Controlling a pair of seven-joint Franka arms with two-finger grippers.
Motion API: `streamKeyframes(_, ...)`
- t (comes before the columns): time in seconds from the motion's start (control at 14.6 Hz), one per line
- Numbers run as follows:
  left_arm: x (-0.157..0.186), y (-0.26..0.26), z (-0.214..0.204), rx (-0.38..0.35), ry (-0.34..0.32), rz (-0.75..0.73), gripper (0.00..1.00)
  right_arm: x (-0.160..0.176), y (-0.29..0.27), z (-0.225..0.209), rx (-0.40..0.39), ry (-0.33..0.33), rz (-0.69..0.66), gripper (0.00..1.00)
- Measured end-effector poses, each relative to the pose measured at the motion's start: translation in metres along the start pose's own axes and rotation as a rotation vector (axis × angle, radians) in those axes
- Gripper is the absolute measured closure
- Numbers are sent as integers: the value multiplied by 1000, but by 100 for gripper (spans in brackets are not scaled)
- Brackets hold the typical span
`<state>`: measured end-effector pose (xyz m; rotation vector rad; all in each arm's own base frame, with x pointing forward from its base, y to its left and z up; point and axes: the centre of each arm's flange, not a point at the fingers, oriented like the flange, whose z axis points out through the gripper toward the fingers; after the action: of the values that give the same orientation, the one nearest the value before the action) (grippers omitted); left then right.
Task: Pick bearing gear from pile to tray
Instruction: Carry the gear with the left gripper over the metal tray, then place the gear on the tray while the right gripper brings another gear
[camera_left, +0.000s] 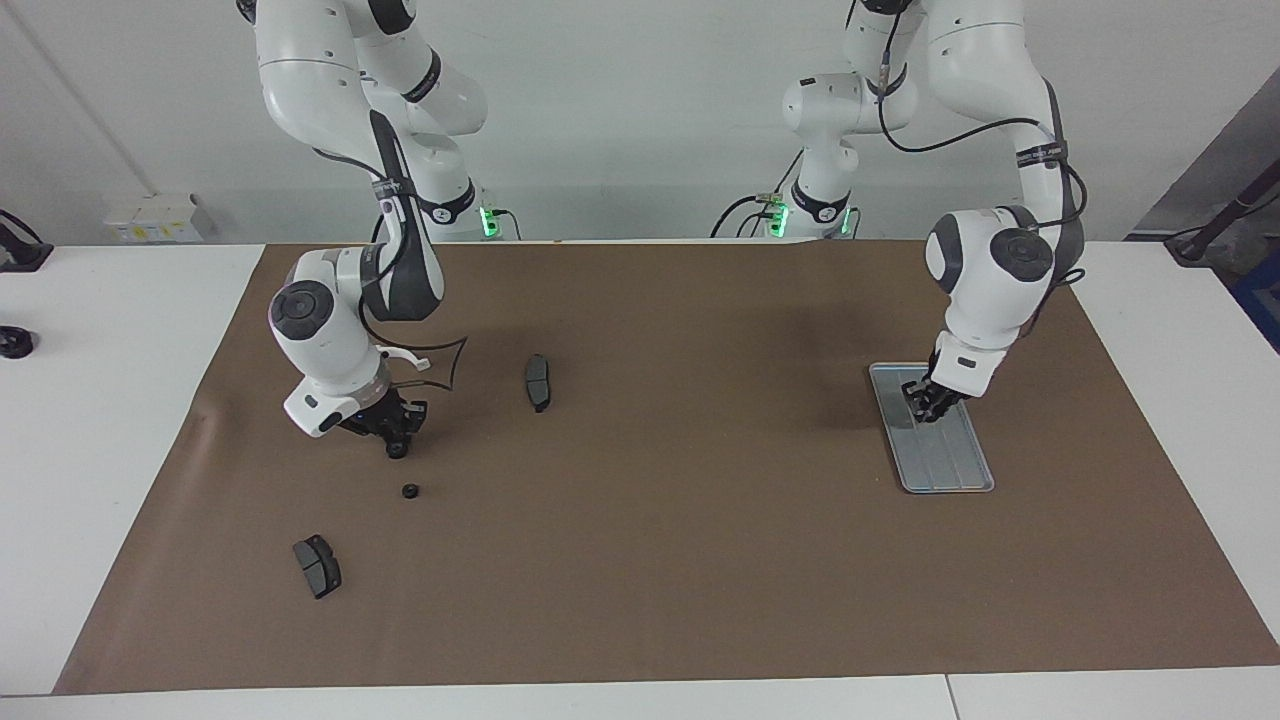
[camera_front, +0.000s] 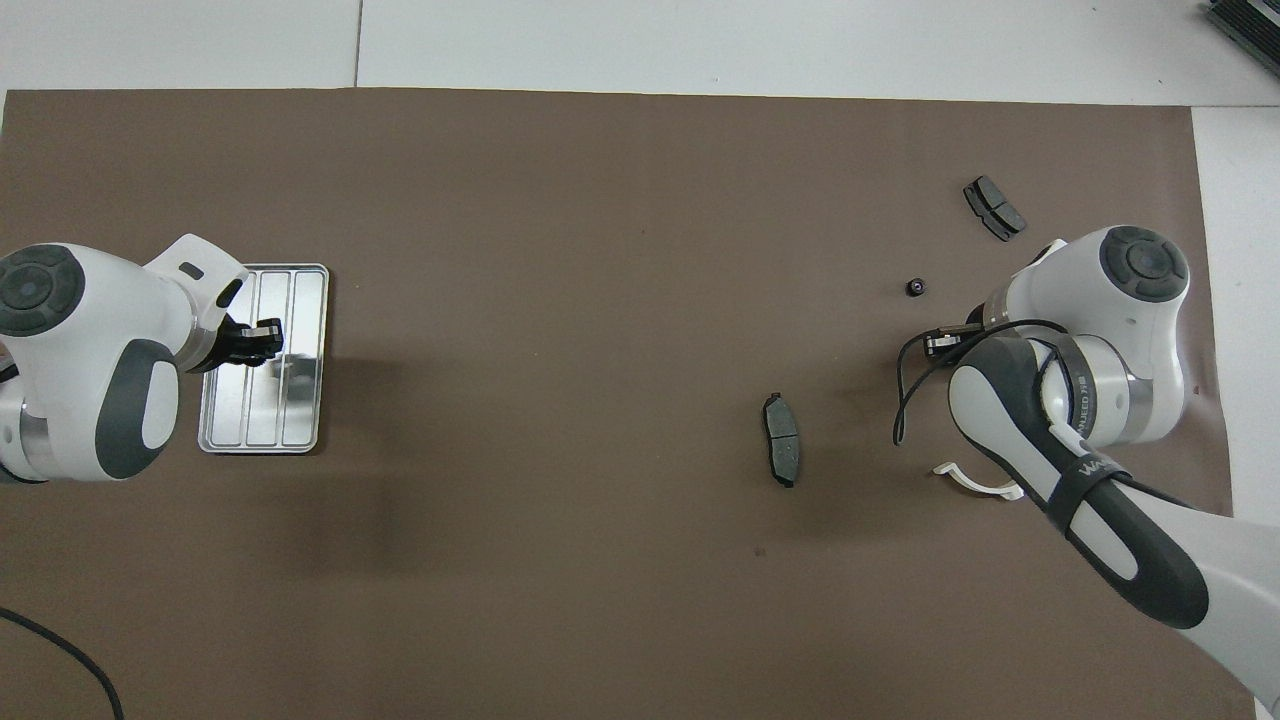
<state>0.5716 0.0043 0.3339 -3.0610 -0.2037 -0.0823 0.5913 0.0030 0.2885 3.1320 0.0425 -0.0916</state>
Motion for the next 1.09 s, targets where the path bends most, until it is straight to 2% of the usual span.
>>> streamKeyframes(0.27, -15, -24, 17, -5, 13, 34, 65, 0, 0, 0, 0, 0, 0, 75)
streamKeyframes(0.34, -18, -25, 21, -7, 16, 35, 60, 0, 0, 0, 0, 0, 0, 75)
streamKeyframes(0.62, -17, -20, 12, -15, 42, 69, 18, 2, -4, -3, 0, 7, -7, 75)
streamKeyframes(0.68, -16, -19, 5, -17, 55, 79, 4, 3, -7, -6, 0, 14, -12, 75)
streamKeyframes(0.75, -14, -18, -5, -17, 74, 91, 0, 6, -11, -11, 0, 24, -18, 75)
streamKeyframes(0.96, -10, -7, -49, -14, 104, 150, 0, 16, -41, -35, 5, 43, -26, 75)
streamKeyframes(1.09, -10, 9, -88, -11, 113, 181, 0, 23, -82, -58, 7, 58, -9, 75)
